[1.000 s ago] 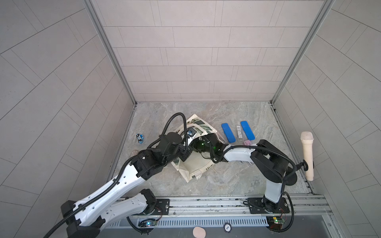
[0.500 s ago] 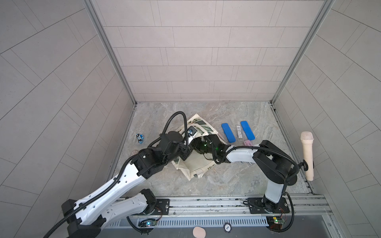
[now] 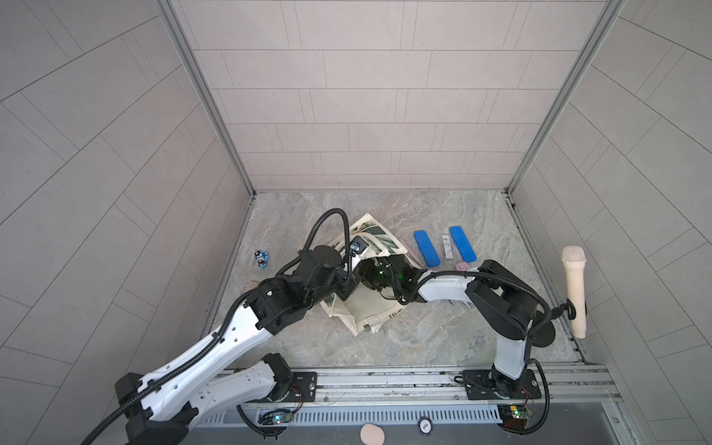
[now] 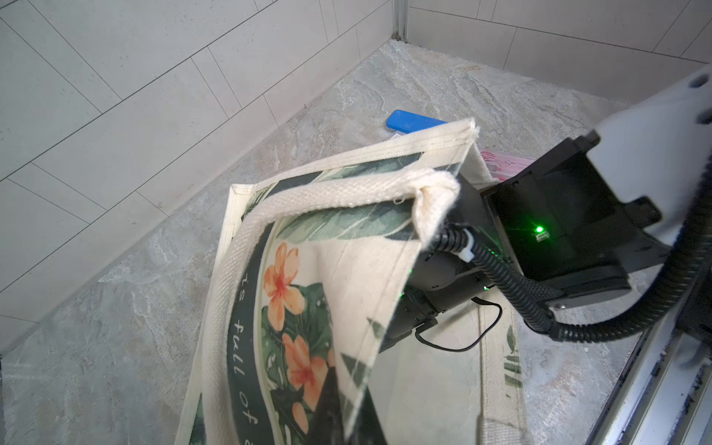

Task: Take out the compass set from the canvas bag
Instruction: Pick up the compass set from the canvas bag.

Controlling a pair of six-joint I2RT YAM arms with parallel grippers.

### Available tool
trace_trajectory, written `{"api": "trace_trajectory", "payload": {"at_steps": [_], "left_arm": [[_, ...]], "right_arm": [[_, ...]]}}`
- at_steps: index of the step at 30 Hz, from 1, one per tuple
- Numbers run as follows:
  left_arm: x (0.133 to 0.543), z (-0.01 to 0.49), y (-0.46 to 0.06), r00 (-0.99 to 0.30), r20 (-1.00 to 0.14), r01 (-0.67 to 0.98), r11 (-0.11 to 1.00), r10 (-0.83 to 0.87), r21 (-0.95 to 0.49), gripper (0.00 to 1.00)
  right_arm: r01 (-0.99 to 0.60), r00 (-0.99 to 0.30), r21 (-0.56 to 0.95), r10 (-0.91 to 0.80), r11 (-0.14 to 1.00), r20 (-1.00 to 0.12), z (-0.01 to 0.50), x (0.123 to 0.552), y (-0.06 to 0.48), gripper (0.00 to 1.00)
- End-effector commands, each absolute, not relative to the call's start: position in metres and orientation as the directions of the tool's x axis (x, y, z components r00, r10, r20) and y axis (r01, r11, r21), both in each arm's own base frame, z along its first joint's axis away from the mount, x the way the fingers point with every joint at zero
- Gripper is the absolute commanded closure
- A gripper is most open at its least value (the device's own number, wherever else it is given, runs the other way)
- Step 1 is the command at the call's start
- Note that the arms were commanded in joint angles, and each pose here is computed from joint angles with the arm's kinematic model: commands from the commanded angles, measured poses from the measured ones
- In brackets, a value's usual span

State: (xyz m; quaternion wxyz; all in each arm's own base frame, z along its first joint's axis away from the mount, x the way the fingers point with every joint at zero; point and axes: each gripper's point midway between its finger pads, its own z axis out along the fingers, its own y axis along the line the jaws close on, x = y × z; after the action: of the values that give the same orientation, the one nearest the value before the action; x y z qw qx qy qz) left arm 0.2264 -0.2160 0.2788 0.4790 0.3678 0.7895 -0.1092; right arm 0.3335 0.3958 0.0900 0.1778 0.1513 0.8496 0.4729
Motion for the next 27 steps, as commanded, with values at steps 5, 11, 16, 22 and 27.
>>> {"api": "trace_trajectory", "payload": {"at_steps": [5,11,16,22,27], "left_arm": [[0.225,0.3,-0.22,-0.238,-0.864,0.695,0.699,0.444,0.167,1.0],[0.224,0.3,-0.228,-0.244,-0.867,0.712,0.687,0.435,0.145,1.0],[0.224,0.301,-0.232,-0.242,-0.869,0.723,0.678,0.431,0.135,1.0],[0.225,0.301,-0.229,-0.236,-0.868,0.716,0.682,0.437,0.148,1.0],[0.225,0.298,-0.229,-0.235,-0.87,0.713,0.685,0.433,0.148,1.0]], "right_arm": [[0.186,-0.891,0.804,0.442,0.565,-0.104,0.062,0.328,0.392,0.63],[0.204,-0.858,0.856,0.508,0.475,-0.077,0.064,0.342,0.4,0.59],[0.226,-0.841,0.879,0.539,0.42,-0.041,0.063,0.35,0.408,0.64],[0.214,-0.839,0.873,0.54,0.439,-0.066,0.067,0.348,0.401,0.77],[0.176,-0.845,0.873,0.524,0.454,-0.103,0.078,0.341,0.392,0.79]]}}
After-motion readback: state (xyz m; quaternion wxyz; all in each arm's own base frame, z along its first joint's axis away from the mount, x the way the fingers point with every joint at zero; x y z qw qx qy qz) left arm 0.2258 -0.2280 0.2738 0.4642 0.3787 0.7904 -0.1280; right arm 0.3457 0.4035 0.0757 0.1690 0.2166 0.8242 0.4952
